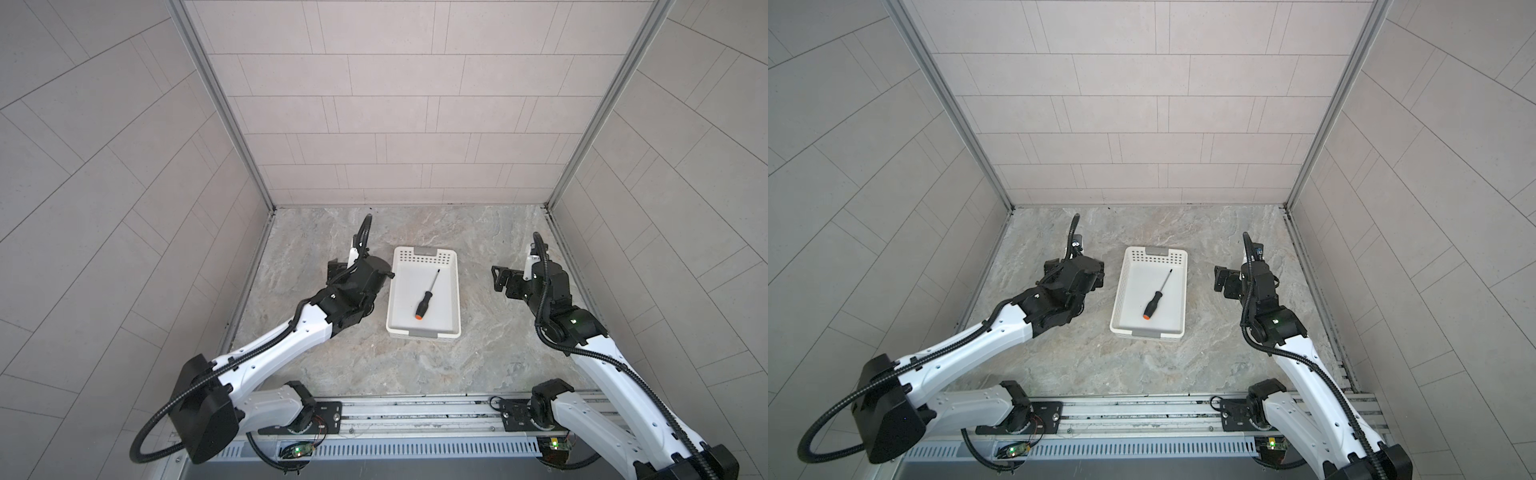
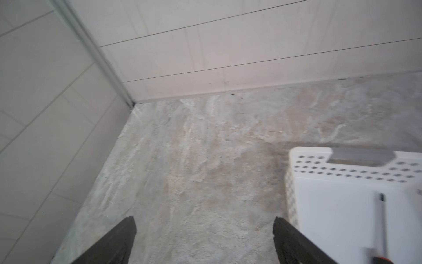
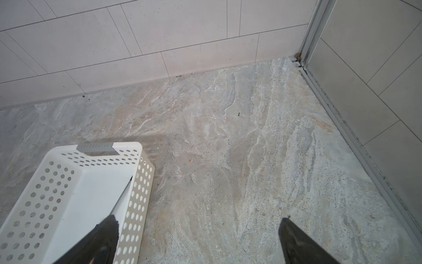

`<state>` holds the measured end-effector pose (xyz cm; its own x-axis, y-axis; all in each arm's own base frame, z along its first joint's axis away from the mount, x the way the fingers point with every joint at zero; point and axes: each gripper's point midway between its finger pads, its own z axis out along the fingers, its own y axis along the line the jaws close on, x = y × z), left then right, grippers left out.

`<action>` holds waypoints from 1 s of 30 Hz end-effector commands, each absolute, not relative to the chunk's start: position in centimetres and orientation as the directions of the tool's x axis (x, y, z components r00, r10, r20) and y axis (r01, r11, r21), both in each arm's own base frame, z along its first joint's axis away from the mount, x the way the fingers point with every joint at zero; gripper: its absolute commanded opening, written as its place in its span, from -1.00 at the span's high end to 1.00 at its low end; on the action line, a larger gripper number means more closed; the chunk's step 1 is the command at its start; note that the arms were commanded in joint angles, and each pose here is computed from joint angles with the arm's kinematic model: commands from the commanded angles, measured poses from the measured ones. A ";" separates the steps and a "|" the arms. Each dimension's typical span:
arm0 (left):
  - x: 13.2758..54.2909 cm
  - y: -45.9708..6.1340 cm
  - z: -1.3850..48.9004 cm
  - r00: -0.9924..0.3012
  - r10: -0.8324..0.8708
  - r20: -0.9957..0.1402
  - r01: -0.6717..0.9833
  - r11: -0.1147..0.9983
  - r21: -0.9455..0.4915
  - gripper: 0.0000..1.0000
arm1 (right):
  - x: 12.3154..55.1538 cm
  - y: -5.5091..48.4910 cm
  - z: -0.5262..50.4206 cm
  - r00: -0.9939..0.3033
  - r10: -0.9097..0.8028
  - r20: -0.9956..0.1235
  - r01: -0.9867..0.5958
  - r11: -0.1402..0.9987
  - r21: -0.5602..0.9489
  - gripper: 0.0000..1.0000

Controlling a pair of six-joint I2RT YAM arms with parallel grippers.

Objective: Put the screwdriver in the bin
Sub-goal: Reset both arms

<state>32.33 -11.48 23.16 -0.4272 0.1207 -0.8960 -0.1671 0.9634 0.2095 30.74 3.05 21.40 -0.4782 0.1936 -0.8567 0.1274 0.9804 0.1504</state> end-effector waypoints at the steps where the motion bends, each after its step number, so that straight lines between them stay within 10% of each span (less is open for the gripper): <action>1: 31.8 -7.0 24.4 -0.374 0.140 -0.917 -0.340 0.899 0.276 -0.99 | 31.7 3.2 22.7 -0.451 0.235 -0.861 0.149 0.971 0.187 -0.99; 30: 35.3 3.3 18.0 -0.442 0.050 -0.896 -0.636 0.687 0.352 -0.99 | 35.5 -0.9 15.0 -0.446 -0.080 -0.891 0.258 0.942 -0.214 -0.99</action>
